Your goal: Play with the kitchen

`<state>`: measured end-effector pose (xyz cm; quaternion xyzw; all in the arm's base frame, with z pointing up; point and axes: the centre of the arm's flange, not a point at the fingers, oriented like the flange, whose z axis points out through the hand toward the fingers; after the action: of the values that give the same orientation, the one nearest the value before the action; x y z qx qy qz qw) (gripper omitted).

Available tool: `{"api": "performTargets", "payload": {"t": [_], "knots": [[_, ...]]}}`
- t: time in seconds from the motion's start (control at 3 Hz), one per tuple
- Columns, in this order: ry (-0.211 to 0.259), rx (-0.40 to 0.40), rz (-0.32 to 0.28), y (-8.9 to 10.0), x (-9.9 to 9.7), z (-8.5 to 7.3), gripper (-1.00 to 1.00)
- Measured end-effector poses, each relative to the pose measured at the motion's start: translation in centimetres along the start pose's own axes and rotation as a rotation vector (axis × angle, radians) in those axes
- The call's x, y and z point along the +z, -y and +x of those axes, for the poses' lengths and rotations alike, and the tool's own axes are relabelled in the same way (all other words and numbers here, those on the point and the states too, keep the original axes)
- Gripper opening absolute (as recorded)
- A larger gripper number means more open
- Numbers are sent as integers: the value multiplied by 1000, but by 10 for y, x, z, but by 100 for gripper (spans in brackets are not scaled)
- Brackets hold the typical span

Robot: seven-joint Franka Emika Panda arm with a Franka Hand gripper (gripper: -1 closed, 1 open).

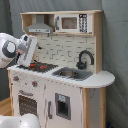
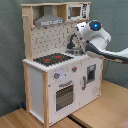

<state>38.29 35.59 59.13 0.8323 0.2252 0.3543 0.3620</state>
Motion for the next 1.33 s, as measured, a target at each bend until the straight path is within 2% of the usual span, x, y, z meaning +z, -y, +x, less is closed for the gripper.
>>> {"api": "performTargets", "payload": {"t": [0.67,1.33], "knots": [[91,226,165,-35,64,-2,100],[212,371,283,-45,126,-12,100]]}}
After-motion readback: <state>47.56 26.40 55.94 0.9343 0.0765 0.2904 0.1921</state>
